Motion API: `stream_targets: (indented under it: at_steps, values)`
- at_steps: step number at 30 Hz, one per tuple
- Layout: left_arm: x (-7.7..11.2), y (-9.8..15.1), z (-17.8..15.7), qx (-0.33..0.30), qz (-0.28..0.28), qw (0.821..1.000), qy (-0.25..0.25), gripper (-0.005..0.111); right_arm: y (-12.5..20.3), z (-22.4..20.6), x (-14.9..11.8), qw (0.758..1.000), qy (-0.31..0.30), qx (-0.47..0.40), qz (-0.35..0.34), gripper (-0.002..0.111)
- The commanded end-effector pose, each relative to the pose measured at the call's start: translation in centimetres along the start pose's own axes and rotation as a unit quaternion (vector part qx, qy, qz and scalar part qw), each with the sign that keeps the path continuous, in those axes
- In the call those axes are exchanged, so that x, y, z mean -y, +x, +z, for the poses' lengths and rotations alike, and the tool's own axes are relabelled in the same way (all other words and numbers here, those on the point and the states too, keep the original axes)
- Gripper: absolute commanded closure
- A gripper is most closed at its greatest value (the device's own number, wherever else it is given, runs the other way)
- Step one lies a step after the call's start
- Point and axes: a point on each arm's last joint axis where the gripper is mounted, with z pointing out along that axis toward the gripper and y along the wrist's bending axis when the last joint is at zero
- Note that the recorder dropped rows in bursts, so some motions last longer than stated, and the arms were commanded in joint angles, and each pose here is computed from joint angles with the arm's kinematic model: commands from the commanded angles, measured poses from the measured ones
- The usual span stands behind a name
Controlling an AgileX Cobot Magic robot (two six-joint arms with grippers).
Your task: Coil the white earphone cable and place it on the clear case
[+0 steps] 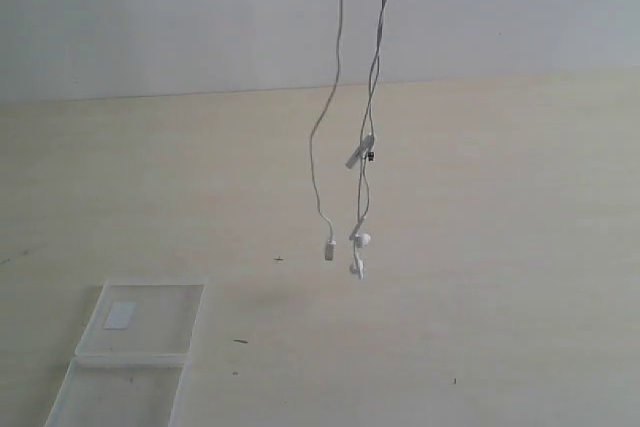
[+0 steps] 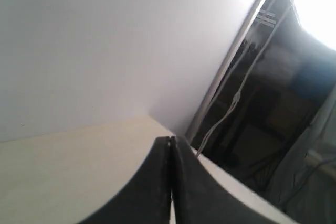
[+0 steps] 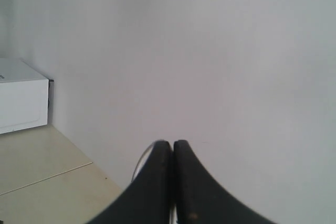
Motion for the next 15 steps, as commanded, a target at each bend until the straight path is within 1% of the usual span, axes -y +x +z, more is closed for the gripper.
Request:
stream_targets:
  at_steps: [1,3,6,8,11,13,15]
  values:
    - [-0.9,0.7,2.5,-0.094,0.041,0.994,0.049,0.107,-0.4,-0.2,0.0,1.000,0.001,0.010,0.005,0.108]
    - [-1.1,1.2,3.5,-0.117,0.037,0.990,0.071,0.104,-0.3,0.0,0.1,1.000,0.002,0.010,0.006,0.108]
    - [-0.8,1.9,4.8,-0.136,0.051,0.986,0.087,0.090,-0.2,0.4,0.1,1.000,0.000,0.014,0.015,0.108]
    - [-0.7,2.6,5.7,-0.150,0.080,0.982,0.086,0.080,-0.1,0.6,0.0,0.999,-0.011,0.018,0.031,0.108]
    - [-0.5,3.4,6.9,-0.151,0.112,0.979,0.076,0.065,0.0,1.1,-0.1,0.999,-0.023,0.023,0.035,0.108]
    - [-0.4,3.9,7.6,-0.149,0.135,0.977,0.077,0.058,0.0,1.3,-0.2,0.998,-0.038,0.031,0.046,0.108]
    - [-0.4,4.2,8.2,-0.139,0.135,0.978,0.079,0.054,0.1,1.6,-0.3,0.997,-0.047,0.035,0.055,0.108]
